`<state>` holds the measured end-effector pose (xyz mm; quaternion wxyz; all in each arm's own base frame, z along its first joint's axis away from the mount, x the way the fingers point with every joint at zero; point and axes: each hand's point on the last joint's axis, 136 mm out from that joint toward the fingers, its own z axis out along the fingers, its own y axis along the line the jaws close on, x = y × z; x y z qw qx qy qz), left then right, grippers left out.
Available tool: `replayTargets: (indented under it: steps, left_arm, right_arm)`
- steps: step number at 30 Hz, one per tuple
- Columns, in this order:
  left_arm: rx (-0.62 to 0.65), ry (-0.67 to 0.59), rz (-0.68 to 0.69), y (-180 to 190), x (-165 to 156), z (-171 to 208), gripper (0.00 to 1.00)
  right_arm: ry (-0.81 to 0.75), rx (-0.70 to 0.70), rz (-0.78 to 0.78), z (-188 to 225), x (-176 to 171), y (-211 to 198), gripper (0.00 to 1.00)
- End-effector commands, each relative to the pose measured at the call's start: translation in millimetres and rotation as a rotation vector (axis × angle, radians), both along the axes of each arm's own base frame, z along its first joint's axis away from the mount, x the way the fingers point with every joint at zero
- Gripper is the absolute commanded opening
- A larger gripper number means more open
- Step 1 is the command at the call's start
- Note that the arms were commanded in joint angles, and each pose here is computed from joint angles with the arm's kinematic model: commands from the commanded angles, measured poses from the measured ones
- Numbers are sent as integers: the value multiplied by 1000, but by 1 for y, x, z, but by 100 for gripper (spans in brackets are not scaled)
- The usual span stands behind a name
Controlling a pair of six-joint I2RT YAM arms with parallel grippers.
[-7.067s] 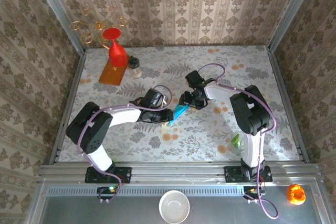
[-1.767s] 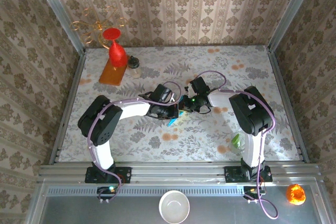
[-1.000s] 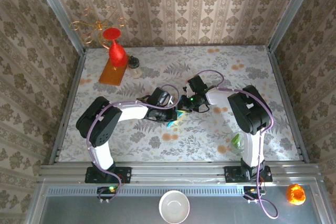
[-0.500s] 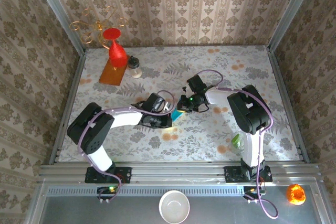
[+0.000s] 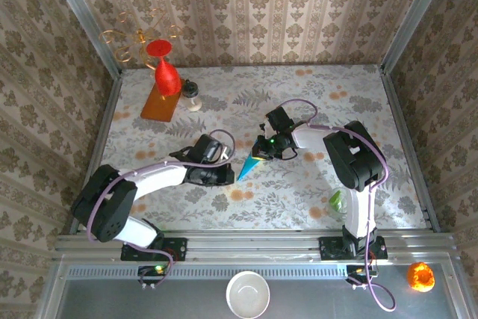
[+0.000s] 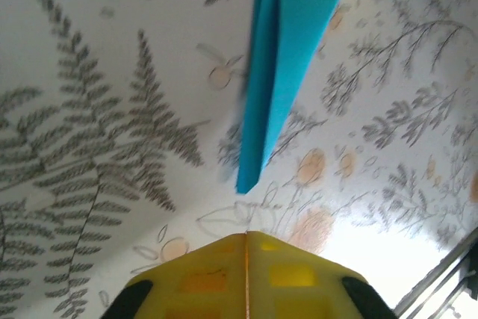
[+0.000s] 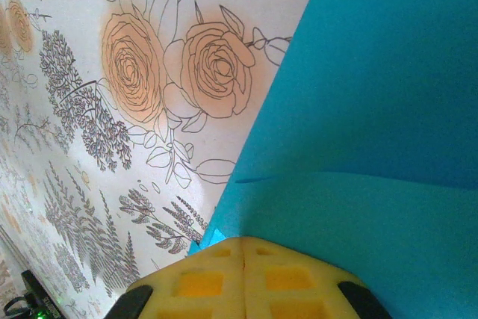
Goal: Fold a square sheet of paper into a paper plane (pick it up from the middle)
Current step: Fold the wing for the fifth time at the center of the table.
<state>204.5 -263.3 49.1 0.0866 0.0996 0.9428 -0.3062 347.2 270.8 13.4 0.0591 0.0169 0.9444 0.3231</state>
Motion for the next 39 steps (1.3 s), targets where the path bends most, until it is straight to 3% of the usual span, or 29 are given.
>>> replayTargets:
  steps: [1, 4, 8, 16, 28, 35, 39]
  left_arm:
    - [54, -94, -4, -4, 18, 8, 20]
    - [85, -116, -20, -11, 27, 4, 30]
    - [114, -116, -67, -24, 30, -4, 35]
    - [187, -80, -111, -21, 20, -20, 37]
    - [199, -7, -125, -21, 11, -38, 19]
    - [202, 5, -124, -19, 9, -41, 17]
    - [206, 13, -121, -17, 8, -44, 18]
  right_arm:
    - [120, -160, -43, -43, -19, -30, 9]
    - [116, -140, -46, -40, -16, -26, 9]
    - [109, -130, -47, -36, -13, -24, 10]
    - [104, -123, -50, -34, -11, -23, 12]
    - [104, -122, -51, -34, -10, -23, 13]
    - [100, -110, -51, -31, -9, -21, 13]
    - [53, -34, -41, -8, 0, -11, 15]
